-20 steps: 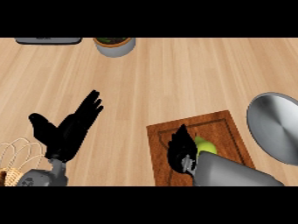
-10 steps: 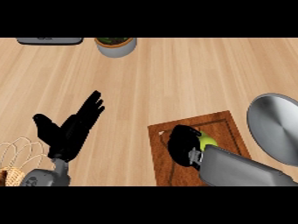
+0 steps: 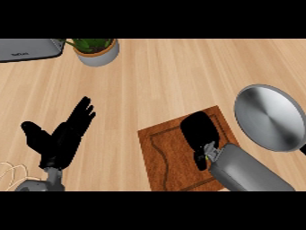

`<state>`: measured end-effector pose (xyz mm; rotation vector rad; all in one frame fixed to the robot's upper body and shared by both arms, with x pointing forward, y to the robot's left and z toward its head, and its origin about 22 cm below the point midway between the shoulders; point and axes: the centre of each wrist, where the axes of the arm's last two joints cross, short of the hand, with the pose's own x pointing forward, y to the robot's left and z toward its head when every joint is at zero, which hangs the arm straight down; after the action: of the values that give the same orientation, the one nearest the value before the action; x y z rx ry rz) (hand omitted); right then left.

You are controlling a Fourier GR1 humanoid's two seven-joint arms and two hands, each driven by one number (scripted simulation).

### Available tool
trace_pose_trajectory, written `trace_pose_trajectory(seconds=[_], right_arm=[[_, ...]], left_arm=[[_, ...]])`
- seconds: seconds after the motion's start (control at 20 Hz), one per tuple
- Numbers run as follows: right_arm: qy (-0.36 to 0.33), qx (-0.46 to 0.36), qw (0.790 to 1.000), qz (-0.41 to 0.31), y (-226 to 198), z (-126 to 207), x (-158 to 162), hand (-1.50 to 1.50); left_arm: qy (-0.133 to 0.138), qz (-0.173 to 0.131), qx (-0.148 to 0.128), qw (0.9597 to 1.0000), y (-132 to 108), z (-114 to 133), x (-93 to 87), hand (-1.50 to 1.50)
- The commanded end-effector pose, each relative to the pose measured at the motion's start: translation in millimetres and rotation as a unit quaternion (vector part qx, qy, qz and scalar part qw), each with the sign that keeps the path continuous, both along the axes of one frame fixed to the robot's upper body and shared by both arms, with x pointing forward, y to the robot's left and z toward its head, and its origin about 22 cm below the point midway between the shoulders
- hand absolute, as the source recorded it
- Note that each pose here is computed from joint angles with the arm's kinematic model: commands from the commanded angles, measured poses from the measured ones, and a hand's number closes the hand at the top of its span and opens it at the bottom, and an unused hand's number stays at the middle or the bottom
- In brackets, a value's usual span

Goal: Pick the pear from the cutting board and place it in the pan

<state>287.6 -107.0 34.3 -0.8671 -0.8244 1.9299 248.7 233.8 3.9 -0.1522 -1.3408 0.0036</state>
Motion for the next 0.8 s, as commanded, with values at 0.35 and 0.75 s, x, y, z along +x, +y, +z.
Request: trace_pose_trajectory(seconds=[0.35,0.75], right_arm=[[-0.319,0.271,0.861,-0.288,13.8,69.2,-41.1,1.50],[-0.384,0.437,0.733,-0.353,-14.0,98.2,-97.8,1.50]], left_arm=[[0.000,-0.008,-0.005,1.0000,-0.1,0.7,-5.2,0.00],[-0.005,-0.024,0.005,0.9997,-2.7,-6.8,-3.2,0.00]])
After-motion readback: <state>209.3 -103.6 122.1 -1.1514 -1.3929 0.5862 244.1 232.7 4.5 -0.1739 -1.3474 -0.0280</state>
